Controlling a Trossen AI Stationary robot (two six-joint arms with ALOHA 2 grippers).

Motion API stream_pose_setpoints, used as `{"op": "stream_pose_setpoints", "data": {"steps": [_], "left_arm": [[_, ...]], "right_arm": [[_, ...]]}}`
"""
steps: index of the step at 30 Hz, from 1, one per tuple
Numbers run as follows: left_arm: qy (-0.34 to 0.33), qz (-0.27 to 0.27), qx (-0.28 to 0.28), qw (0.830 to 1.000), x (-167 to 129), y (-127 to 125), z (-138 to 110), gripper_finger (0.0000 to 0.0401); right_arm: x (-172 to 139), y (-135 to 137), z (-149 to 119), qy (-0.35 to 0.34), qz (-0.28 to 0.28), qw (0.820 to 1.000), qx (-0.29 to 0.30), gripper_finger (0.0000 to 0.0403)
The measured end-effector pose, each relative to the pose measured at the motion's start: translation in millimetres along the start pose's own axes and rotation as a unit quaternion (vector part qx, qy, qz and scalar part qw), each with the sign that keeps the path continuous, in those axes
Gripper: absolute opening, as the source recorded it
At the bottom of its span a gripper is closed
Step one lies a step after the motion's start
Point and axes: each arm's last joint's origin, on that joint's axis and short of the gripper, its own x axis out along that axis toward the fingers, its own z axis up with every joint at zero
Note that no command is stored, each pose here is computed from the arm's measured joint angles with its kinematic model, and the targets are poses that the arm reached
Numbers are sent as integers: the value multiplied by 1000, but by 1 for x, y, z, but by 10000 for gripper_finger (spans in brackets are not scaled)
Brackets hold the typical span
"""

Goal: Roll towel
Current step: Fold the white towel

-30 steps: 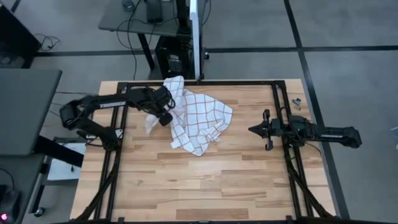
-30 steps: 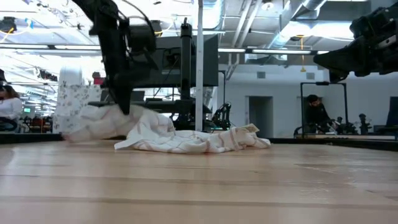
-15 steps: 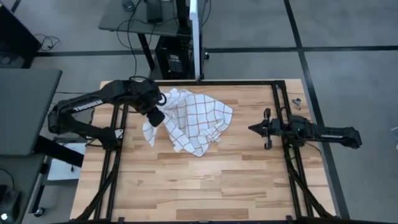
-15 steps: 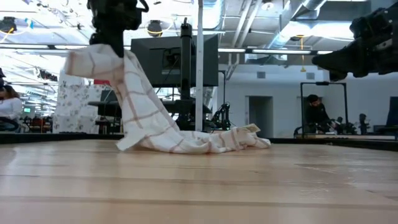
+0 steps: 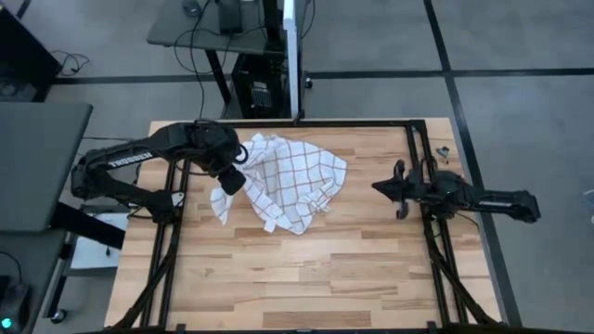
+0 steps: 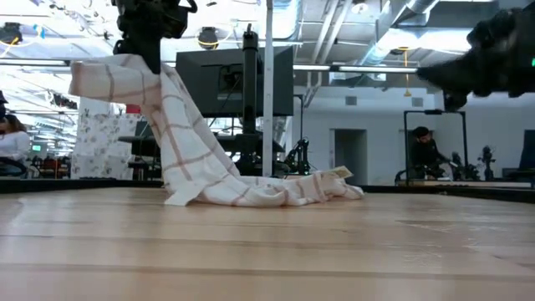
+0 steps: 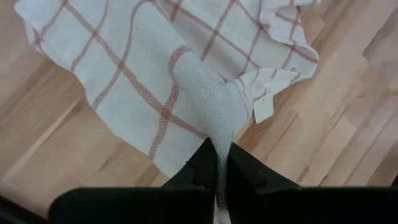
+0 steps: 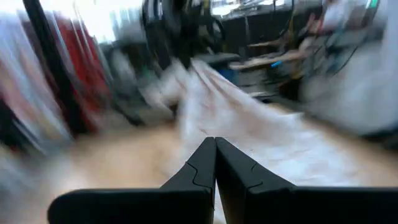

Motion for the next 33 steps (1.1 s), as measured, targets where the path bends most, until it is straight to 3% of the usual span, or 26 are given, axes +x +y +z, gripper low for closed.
{"op": "stream_pose_setpoints", "data": {"steps": [3, 6, 11, 14, 18, 21, 24, 29, 33], "left_arm": [[-3, -3, -12, 1000, -2, -1, -2, 0], [-6, -5, -25, 1000, -3, -2, -3, 0], [0, -7, -36, 999, -3, -2, -3, 0], [5, -22, -43, 999, -3, -3, -3, 0], [9, -25, -61, 998, -2, -6, -4, 0], [32, -41, -93, 994, 2, -10, -5, 0], [46, -53, -85, 994, 7, -22, -7, 0], [70, -66, -40, 995, 27, -56, -13, 0], [73, -63, -5, 995, 47, -84, -19, 0]], "right_arm": [[0, 3, 9, -43, 23, 991, 124, 0], [-2, 8, 18, -79, 61, 968, 232, 0], [4, 17, 16, -5, 102, 960, 259, 0], [16, 32, 21, 47, 114, 968, 217, 0], [44, 52, 20, 157, 72, 979, 105, 0], [71, 67, 15, 241, 33, 969, 26, 0], [99, 81, 10, 302, 3, 953, -30, 0], [142, 90, -10, 364, -48, 928, -61, 0], [169, 88, -38, 388, -89, 917, -17, 0]]}}
